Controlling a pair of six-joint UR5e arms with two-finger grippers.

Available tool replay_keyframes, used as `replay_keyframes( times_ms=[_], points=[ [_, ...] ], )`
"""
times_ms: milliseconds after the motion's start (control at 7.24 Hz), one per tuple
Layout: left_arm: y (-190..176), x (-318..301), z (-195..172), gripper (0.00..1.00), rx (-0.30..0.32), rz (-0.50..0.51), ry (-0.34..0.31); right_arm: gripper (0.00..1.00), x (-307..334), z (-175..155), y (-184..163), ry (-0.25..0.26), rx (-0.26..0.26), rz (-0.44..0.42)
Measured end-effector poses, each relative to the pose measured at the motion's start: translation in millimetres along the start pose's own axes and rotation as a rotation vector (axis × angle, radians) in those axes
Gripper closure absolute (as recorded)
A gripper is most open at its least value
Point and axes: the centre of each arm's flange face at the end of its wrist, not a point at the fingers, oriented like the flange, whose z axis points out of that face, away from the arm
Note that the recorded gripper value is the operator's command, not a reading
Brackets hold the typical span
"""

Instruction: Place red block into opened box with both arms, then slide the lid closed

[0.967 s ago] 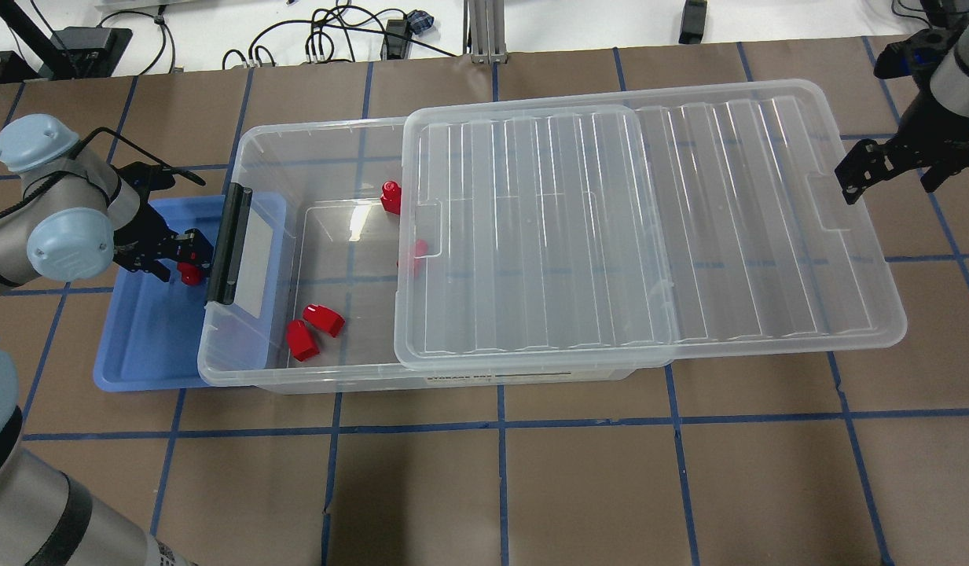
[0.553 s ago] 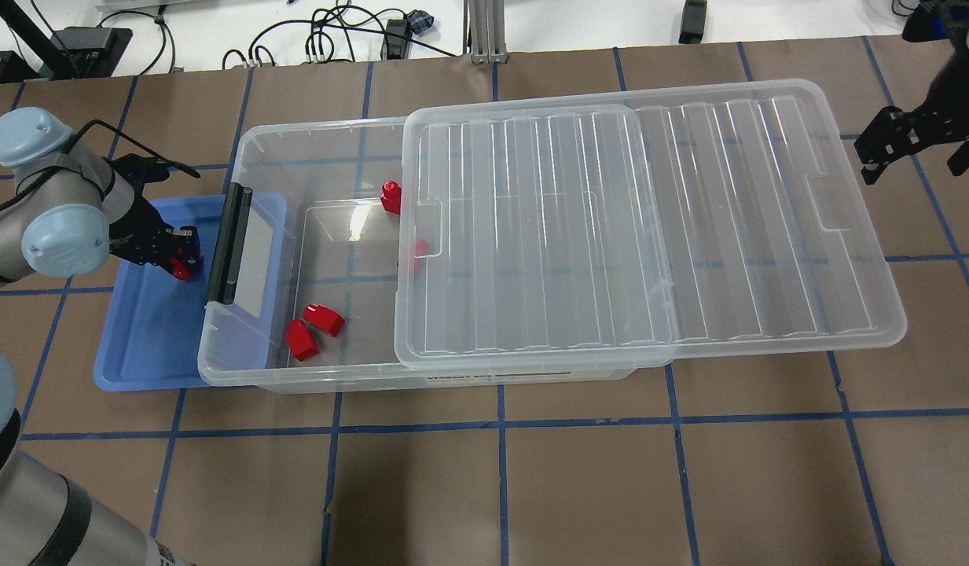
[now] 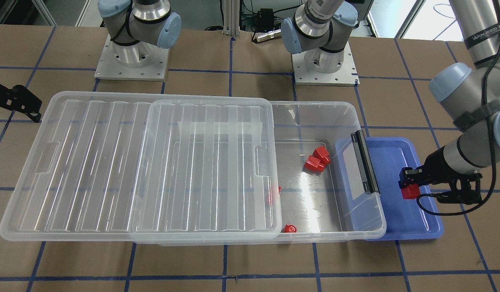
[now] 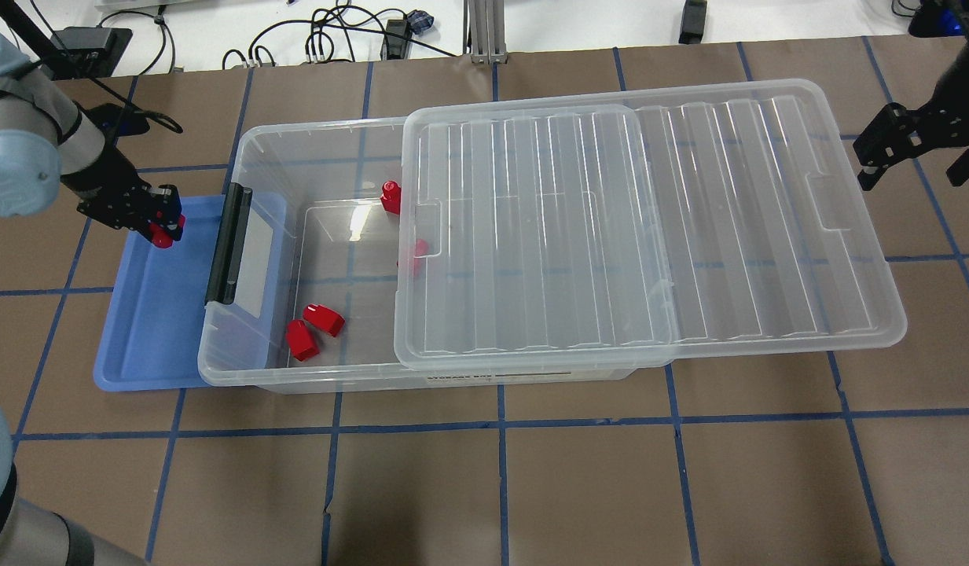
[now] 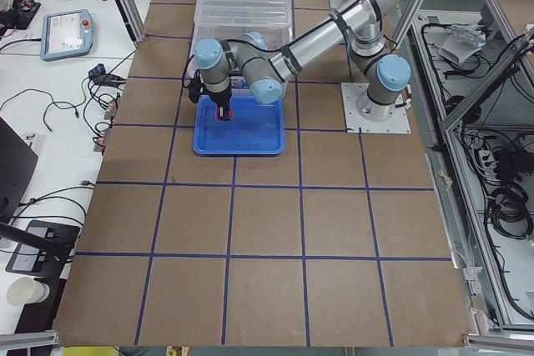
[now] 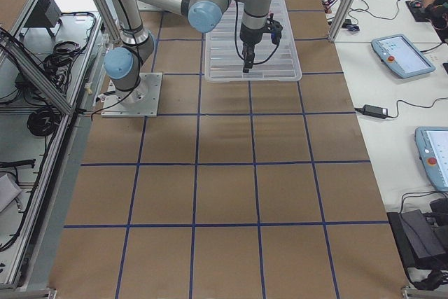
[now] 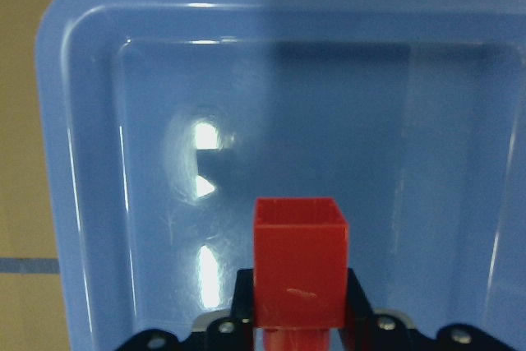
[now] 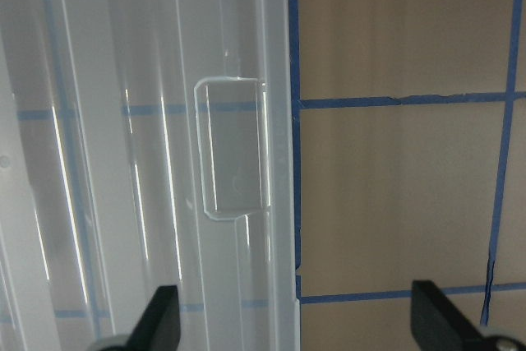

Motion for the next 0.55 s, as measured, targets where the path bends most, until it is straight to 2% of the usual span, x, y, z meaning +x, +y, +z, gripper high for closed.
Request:
replay_keyframes(
  times_ms=[276, 415, 553],
  points=[
    [12.2, 82.9, -84.8, 0.93, -0.027, 0.04, -0.003, 0.0, 0.8, -5.4, 2.1, 0.008, 0.002, 0.003],
    [23.3, 132.4, -103.0, 0.93, -0.019, 0.075, -0.015, 0.0, 1.2, -6.0, 2.6, 0.01, 0.002, 0.006],
    [28.9, 173.5, -100.8, 0.93, -0.011, 0.091, -0.025, 0.0, 2.2, -5.1, 2.7, 0.012, 0.001, 0.008]
  ],
)
